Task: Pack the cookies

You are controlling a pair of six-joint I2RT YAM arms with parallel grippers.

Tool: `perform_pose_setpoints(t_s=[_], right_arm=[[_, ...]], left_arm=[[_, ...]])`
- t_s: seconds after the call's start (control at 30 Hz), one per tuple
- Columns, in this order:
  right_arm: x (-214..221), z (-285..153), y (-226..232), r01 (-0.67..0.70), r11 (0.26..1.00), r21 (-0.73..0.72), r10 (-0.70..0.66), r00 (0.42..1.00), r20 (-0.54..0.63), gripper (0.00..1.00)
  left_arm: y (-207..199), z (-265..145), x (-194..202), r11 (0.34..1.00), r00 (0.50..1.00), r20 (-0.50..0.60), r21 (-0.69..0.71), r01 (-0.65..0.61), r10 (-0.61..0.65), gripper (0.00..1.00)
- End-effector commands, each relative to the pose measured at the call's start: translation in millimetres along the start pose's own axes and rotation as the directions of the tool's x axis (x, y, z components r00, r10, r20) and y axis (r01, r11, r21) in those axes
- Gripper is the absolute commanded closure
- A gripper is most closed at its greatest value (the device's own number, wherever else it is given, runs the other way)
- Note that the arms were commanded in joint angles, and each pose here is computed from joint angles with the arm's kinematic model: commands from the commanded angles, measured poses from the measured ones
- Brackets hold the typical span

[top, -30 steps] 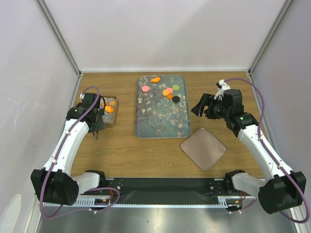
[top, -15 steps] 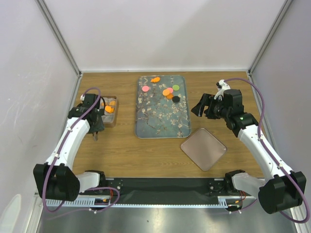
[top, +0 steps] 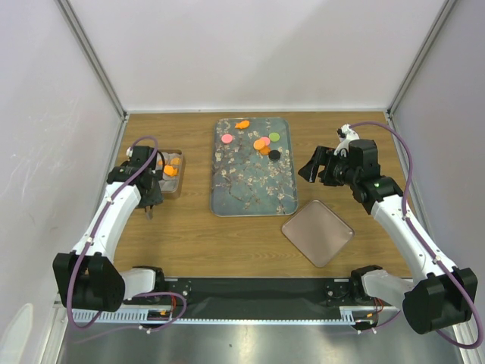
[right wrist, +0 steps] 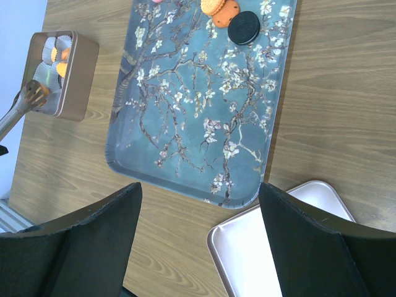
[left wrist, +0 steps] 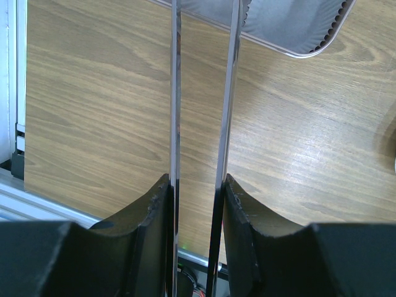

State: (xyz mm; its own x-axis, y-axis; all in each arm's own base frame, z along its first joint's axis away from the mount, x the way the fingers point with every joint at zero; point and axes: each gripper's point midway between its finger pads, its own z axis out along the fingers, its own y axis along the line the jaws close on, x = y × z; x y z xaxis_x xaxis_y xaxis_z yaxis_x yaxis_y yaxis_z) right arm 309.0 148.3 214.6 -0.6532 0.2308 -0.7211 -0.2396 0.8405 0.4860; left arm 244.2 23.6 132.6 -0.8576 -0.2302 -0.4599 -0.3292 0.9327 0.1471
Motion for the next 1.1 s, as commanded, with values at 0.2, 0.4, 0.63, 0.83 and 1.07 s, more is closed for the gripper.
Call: perform_pose_setpoints(t_s=[0.2,0.4,0.63,0.83,1.07], right_arm=[[-10.0,-6.1,8.6,0.021,0.999,-0.030,-0.020,0.999,0.044,0.17],[-10.3,-6.3,8.7,0.021,0.999,-0.030,-0.020,0.999,0.044,0.17],[-10.6,-6.7,8.7,0.023,0.999,-0.029,-0.022,0.999,0.046,0.16],[-10.9,-7.1,8.1,0.022,0.999,-0.026,-0.021,0.999,0.047,0.16],[-10.8,-7.0,8.3,0.023,0.999,-0.026,-0.022,0.999,0.047,0.16]], left_arm=[[5.0,-1.1,-5.0,1.000,1.000,0.020,-0.012,-0.007,0.007,0.59],[3.3,1.5,-2.2,1.000,1.000,0.015,-0.005,-0.003,0.003,0.58],[2.6,2.2,-2.1,1.000,1.000,0.015,-0.002,-0.005,0.005,0.57],[2.3,1.9,-2.9,1.000,1.000,0.017,0.000,-0.007,0.007,0.55],[2.2,0.9,-3.7,1.000,1.000,0.019,0.002,-0.009,0.009,0.55]])
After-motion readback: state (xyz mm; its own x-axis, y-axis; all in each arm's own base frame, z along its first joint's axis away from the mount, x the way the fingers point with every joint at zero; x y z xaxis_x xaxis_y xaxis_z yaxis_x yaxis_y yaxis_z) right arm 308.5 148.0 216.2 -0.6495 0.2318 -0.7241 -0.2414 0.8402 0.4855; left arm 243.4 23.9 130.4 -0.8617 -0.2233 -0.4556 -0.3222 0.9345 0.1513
